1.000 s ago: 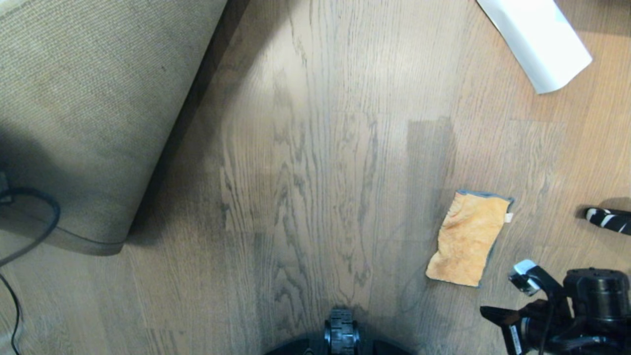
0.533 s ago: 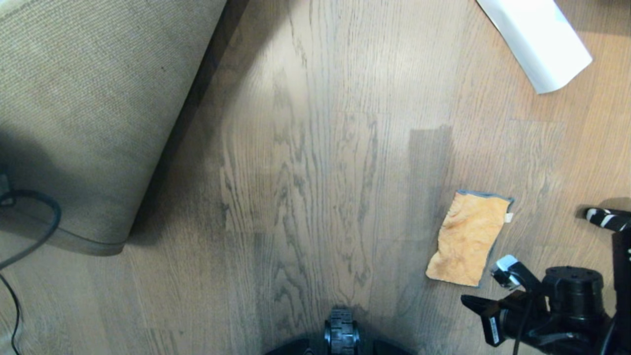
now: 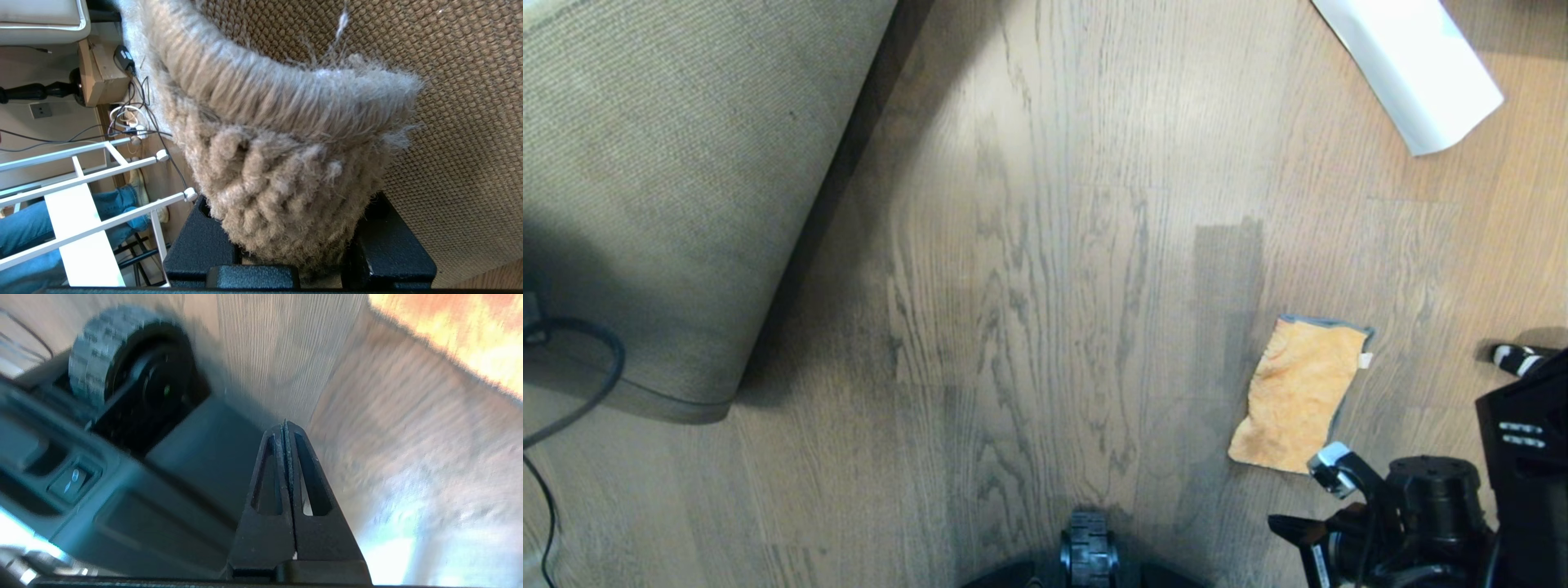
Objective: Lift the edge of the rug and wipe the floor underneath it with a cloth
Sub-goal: Pick up the rag
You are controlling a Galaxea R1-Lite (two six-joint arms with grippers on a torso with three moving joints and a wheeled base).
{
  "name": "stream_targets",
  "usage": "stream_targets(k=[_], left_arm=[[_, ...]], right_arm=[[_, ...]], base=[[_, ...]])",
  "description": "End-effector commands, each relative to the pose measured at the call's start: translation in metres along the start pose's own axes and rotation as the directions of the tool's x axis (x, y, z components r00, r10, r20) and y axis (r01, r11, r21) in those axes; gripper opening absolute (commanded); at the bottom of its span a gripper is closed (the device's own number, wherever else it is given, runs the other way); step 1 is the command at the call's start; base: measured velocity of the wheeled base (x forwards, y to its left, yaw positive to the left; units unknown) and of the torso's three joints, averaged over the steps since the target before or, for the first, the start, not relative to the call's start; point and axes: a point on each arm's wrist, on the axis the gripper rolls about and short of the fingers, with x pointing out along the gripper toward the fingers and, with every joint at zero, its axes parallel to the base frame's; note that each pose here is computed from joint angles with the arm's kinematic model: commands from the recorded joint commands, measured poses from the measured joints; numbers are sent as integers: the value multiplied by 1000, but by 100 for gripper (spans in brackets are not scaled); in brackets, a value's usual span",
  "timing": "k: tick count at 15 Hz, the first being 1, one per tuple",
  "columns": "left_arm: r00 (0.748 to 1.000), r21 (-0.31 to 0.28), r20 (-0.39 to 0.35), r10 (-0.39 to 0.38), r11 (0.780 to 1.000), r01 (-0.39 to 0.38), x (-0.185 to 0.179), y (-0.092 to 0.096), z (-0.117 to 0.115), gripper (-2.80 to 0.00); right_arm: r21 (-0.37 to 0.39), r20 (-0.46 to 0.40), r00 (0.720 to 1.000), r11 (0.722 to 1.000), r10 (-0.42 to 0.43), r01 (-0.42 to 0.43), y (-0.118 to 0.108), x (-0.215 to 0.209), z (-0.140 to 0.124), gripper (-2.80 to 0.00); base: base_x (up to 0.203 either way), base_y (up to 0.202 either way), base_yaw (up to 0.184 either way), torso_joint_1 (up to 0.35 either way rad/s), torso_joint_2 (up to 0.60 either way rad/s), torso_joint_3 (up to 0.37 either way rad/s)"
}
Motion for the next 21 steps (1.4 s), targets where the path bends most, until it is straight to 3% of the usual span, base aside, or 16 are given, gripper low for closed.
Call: stream_targets(k=[1,9,10,16,21], left_arm=[[1000,1,1,4,1000,-4,0,0,0,-280],[1000,0,0,-1,1000,1,-1,-1,-1,-280],[1000,-1,0,-1,1000,1,-1,-1,-1,-280],[1000,0,-2,-2,1000,2,-1,-1,-1,-280],[1000,-1,0,-1,1000,1,-1,-1,-1,-280]], right_arm=[[-17,67,998,1000,-4,5,-2,5,9,-280],[-21,199,980,1000,6,-1,-5,26,37,-280],[-19,200,980,1000,2,2,-5,26,37,0],[-26,244,970,999,-16,23,-9,29,47,0],[-20,279,956,995,-87,96,-15,30,54,0]], base=[[0,0,0,0,0,0],[0,0,0,0,0,0],[0,0,0,0,0,0],[0,0,0,0,0,0],[0,0,0,0,0,0]])
